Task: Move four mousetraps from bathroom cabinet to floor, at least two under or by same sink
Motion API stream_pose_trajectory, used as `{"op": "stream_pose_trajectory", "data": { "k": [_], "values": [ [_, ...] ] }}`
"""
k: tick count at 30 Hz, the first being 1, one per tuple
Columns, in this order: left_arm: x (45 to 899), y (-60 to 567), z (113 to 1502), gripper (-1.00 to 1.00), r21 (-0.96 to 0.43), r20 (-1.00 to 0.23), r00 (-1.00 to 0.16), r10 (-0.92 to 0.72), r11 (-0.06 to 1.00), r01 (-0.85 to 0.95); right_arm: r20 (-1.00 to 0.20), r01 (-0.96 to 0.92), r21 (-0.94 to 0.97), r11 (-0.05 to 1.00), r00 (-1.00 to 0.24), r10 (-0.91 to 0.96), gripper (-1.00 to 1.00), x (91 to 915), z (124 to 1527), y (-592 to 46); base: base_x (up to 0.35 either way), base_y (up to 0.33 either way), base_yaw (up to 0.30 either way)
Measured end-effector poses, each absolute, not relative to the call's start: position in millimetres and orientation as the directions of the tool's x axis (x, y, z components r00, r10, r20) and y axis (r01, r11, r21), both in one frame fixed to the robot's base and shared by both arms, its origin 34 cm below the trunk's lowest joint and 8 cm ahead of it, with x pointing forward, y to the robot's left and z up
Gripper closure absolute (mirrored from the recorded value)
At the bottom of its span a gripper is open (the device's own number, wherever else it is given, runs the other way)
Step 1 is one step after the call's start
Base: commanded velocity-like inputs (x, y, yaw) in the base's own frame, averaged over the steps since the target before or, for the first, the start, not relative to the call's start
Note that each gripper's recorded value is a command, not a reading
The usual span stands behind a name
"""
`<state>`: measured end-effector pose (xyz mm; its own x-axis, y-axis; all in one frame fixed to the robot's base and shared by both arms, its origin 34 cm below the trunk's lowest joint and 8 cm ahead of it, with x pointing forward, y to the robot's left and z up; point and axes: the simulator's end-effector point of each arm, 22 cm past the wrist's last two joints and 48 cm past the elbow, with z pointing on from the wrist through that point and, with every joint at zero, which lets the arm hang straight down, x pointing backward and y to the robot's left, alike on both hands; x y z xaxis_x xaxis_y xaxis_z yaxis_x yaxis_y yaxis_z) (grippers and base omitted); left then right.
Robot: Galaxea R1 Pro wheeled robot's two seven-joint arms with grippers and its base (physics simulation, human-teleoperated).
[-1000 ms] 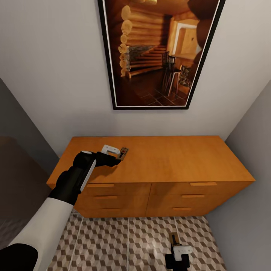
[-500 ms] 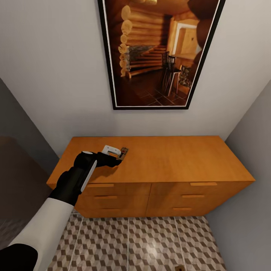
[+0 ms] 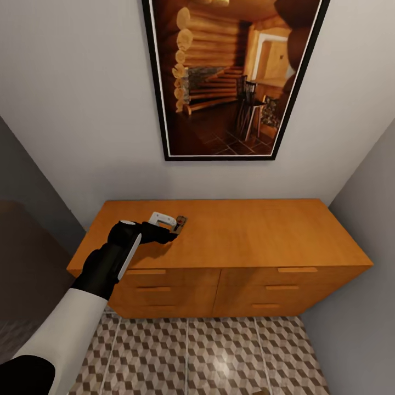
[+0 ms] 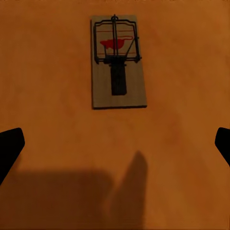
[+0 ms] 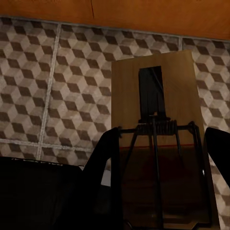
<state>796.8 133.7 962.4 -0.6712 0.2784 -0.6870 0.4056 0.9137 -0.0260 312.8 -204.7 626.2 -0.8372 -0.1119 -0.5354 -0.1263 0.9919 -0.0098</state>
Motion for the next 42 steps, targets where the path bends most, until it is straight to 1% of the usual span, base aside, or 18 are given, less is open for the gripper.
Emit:
{"op": "stream_pose_trajectory", "data": {
  "k": [12, 24, 42],
  "values": [
    [796, 132, 962, -1.00, -0.031, -0.686, -0.673, 0.277, 0.913, 0.407, -0.520, -0.128, -0.011, 0.992, -0.847, -0.115, 1.00, 309, 624, -205, 0.011, 0.000, 0.000],
    [793, 126, 956, -1.00, -0.043, -0.677, -0.682, 0.276, 0.911, 0.411, -0.511, -0.130, -0.009, 0.991, -0.852, -0.116, 1.00, 307, 623, -204, 0.203, 0.000, 0.000],
    [791, 128, 942, -1.00, -0.047, -0.656, -0.701, 0.279, 0.912, 0.408, -0.502, -0.130, -0.005, 0.992, -0.857, -0.115, 1.00, 303, 621, -202, 0.007, 0.000, 0.000]
  ]
}}
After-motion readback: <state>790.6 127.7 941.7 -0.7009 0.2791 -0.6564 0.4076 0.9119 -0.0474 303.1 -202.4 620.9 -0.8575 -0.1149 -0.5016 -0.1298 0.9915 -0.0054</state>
